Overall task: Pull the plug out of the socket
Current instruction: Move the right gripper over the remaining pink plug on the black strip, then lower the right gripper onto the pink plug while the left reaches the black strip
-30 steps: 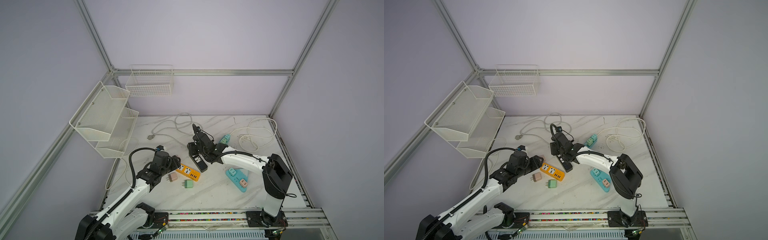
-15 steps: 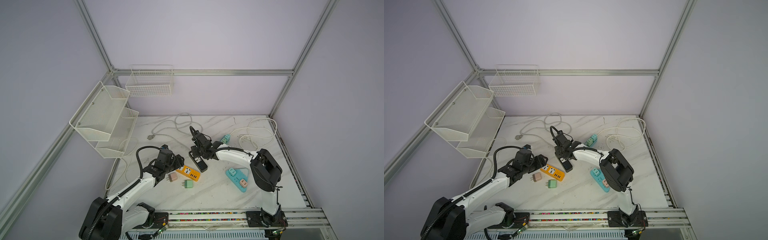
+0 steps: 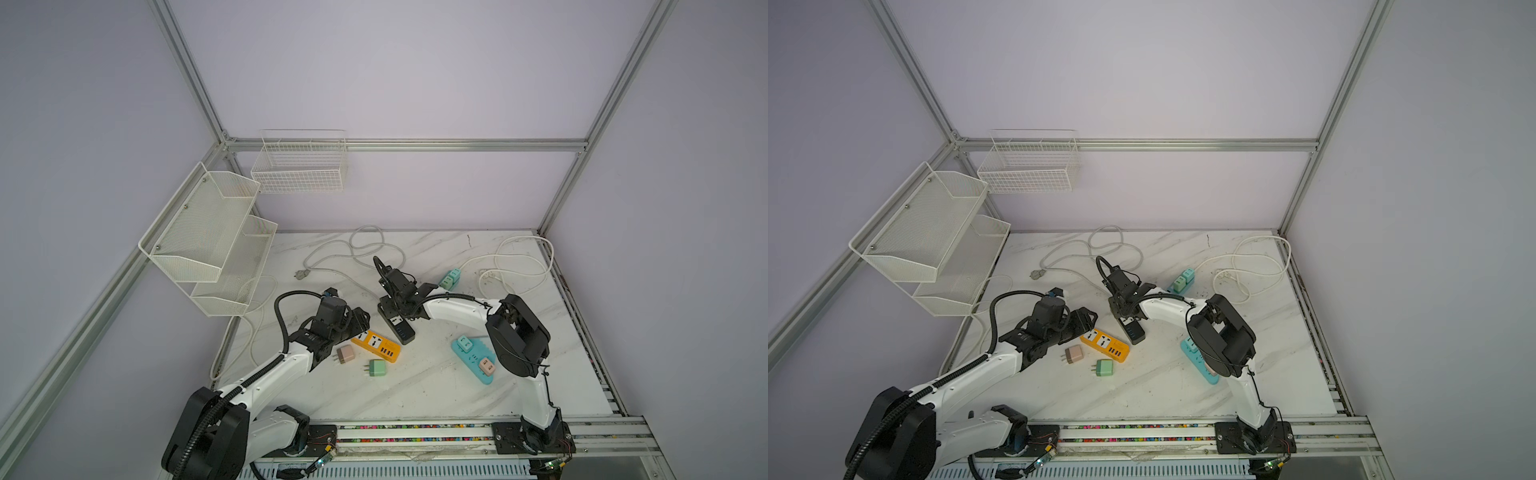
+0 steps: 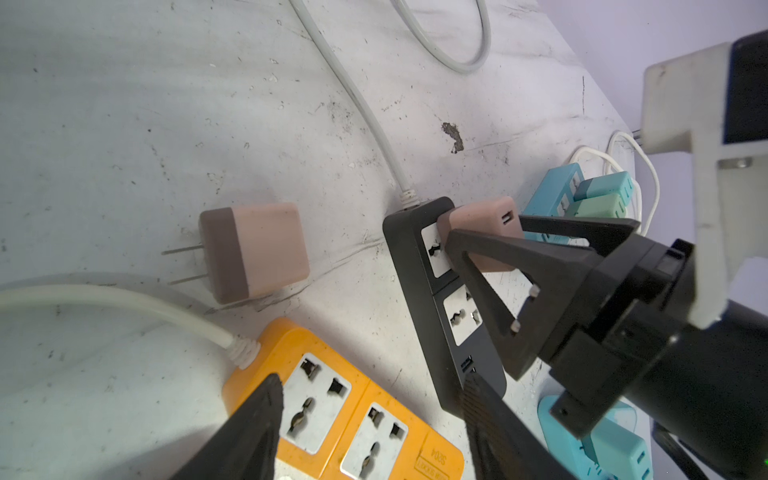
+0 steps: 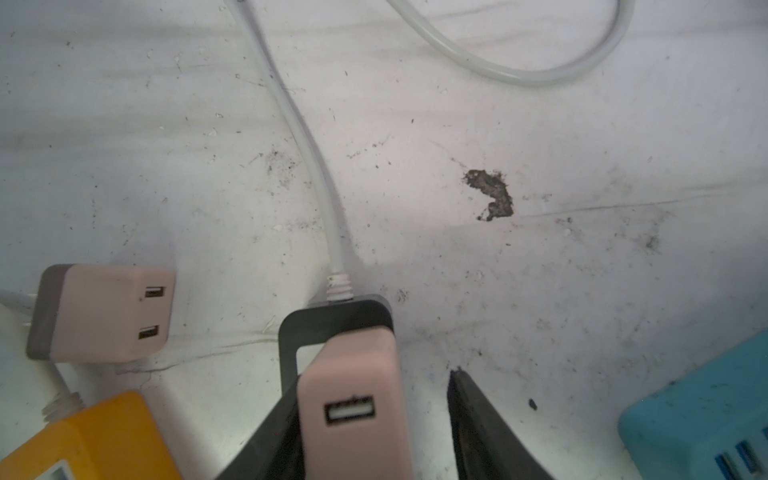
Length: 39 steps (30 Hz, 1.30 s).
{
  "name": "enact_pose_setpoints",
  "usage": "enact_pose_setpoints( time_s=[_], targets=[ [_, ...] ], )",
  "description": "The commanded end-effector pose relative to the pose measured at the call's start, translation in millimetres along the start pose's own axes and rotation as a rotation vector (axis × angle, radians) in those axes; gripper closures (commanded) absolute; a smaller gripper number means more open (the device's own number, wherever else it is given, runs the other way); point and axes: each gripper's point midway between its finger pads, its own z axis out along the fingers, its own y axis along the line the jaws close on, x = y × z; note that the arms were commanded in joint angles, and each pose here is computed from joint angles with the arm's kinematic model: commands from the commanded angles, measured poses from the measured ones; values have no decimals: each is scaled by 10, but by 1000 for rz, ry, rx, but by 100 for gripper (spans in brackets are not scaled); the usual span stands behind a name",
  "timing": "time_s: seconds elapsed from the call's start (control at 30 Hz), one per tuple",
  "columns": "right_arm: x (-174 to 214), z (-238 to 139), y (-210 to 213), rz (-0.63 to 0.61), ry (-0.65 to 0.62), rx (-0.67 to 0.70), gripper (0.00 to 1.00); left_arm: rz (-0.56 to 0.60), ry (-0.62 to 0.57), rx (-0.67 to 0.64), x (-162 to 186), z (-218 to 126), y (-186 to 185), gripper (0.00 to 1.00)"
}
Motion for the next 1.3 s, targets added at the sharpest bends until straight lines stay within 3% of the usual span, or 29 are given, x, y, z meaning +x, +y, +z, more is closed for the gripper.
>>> enact_pose_setpoints(
  time_s=[0.0,0.63,1.27],
  targets=[
    [41,66,15,-33,19,-5,47,-2,-73,77,-302,-82,-305,31],
    [182,-114,27,-56,25,-60,74,3,-15,123,-291,91,-459,33],
    [394,-241,-21,-23,25,-89,78,26,126,172,-190,660,-737,44]
  ],
)
